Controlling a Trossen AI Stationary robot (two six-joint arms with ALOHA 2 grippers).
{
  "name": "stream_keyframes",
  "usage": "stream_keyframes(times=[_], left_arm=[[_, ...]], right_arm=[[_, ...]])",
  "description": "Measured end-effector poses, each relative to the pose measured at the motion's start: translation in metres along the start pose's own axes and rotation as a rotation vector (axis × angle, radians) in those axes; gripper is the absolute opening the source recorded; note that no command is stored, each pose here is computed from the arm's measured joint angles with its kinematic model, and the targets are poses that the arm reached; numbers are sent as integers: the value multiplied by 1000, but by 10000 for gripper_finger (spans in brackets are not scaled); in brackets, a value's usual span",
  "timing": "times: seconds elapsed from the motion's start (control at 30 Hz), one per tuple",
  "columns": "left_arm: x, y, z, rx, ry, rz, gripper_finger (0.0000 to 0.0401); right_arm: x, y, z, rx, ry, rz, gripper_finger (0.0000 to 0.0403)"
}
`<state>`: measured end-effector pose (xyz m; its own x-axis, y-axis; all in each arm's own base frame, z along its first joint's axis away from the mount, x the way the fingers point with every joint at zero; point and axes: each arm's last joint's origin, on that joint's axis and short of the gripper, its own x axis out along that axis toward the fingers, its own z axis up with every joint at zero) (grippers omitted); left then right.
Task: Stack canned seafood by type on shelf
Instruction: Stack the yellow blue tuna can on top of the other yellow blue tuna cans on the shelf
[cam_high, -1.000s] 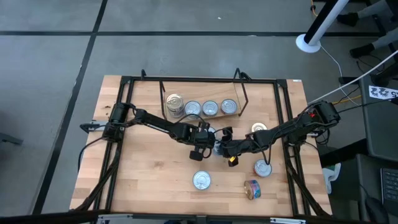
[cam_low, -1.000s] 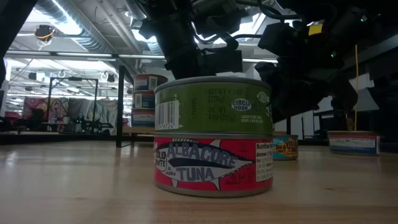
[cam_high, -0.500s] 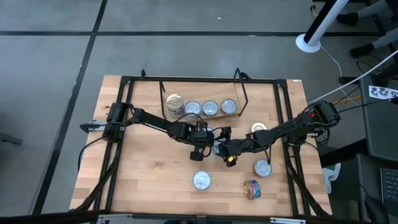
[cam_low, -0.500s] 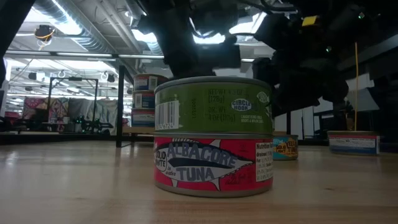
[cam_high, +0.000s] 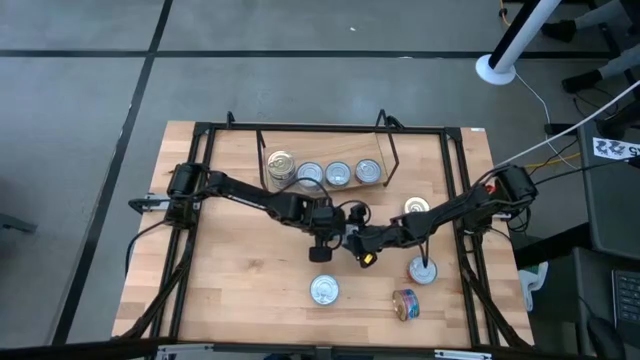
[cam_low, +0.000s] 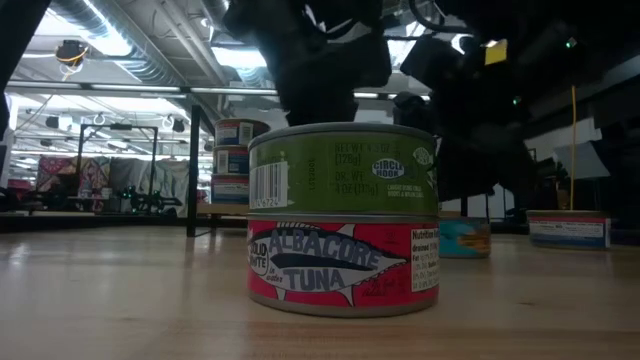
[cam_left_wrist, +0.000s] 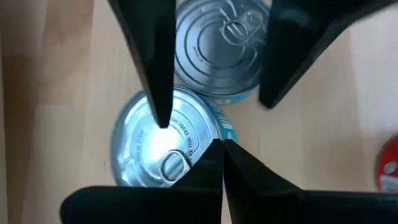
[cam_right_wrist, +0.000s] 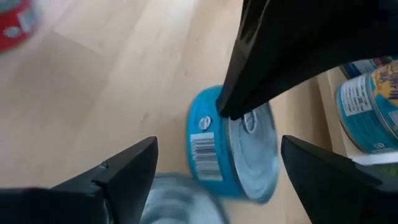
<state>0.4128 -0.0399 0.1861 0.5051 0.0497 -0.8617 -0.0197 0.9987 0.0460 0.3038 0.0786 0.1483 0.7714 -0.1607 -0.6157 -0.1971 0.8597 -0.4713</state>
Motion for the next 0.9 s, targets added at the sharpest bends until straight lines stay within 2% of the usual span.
stream_keyframes(times=[0.17, 0.5, 0.67, 0.9], left_arm=[[-6, 1, 6, -29, 9, 0, 0], [-11, 4, 15, -93, -19, -54, 0], [-14, 6, 20, -106, -34, -92, 0], [-15, 8, 21, -125, -31, -104, 0]], right_arm=[[3, 0, -2, -4, 20, -41, 339], [3, 0, -2, -3, 22, -50, 333], [3, 0, -2, -3, 22, -50, 283], [3, 1, -3, -7, 24, -39, 173]])
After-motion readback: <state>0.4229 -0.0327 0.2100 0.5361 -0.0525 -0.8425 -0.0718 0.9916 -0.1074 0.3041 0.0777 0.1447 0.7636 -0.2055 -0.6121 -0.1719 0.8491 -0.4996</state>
